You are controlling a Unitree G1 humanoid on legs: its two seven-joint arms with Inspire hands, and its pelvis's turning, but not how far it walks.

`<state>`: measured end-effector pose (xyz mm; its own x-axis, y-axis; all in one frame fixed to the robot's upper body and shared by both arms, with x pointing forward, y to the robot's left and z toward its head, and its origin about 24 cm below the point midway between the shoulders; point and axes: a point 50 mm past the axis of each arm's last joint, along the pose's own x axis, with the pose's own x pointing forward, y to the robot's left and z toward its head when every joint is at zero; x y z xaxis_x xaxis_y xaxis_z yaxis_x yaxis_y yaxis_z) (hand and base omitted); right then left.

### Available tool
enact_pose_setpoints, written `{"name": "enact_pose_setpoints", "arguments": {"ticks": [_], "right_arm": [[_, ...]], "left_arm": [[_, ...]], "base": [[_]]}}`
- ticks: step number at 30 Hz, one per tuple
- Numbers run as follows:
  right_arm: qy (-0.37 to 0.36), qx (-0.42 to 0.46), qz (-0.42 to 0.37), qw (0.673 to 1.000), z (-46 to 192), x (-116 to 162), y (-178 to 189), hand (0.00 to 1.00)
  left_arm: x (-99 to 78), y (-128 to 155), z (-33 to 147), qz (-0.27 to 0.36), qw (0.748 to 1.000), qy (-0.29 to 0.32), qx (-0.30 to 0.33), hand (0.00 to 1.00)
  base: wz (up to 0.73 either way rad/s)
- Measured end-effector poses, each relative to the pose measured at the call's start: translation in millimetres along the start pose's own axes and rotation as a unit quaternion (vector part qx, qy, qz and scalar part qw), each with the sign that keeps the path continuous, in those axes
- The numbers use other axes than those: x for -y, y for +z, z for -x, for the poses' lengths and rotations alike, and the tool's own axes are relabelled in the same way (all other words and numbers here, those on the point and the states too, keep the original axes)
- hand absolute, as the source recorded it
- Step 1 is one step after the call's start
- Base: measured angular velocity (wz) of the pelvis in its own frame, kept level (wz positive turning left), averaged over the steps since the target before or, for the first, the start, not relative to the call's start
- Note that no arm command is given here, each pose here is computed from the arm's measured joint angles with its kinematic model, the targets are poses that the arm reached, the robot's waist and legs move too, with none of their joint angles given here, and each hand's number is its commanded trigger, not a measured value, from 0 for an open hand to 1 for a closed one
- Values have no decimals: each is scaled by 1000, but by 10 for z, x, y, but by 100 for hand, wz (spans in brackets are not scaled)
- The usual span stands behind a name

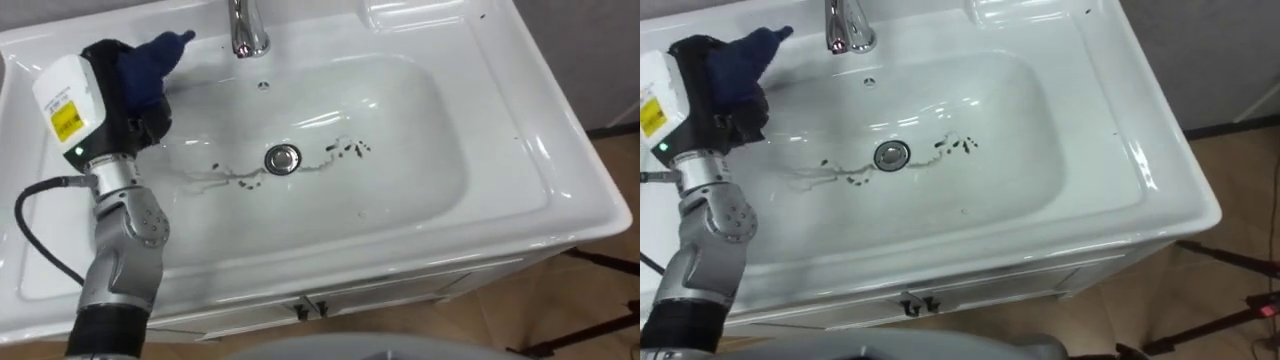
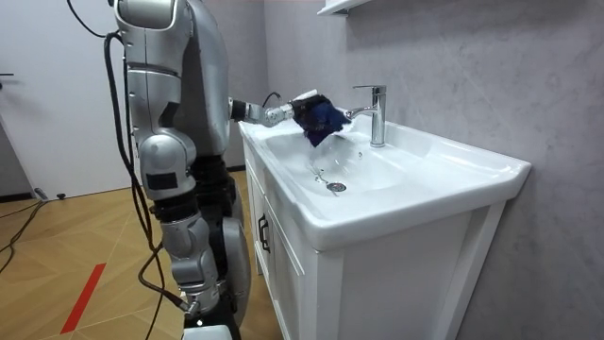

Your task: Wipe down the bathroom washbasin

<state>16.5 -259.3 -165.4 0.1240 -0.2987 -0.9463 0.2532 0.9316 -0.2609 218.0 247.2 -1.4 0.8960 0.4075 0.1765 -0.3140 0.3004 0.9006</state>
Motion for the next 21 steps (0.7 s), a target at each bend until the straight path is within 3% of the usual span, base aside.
{"name": "enact_pose_setpoints", "arguments": {"ticks": [5, 10, 12, 17, 21], "right_arm": [[0, -9, 0, 1000, 1, 0, -21, 0], [-14, -6, 2, 1000, -3, 53, 17, 0], [-8, 15, 8, 1000, -8, -56, 134, 0], [-14, -25, 17, 999, 4, -41, -65, 0], [-17, -31, 35, 999, -2, -48, -31, 0]], "left_arm": [[164, -207, 202, -46, 995, -78, -38, 100], [197, -198, 214, -68, 992, -98, -33, 100], [188, -323, 188, -84, 989, -108, -53, 100], [282, -117, 191, -77, 988, -134, -9, 100], [319, -159, 234, -96, 985, -145, -16, 100]], "base": [[-2], [-16], [-25], [37], [-12]]}}
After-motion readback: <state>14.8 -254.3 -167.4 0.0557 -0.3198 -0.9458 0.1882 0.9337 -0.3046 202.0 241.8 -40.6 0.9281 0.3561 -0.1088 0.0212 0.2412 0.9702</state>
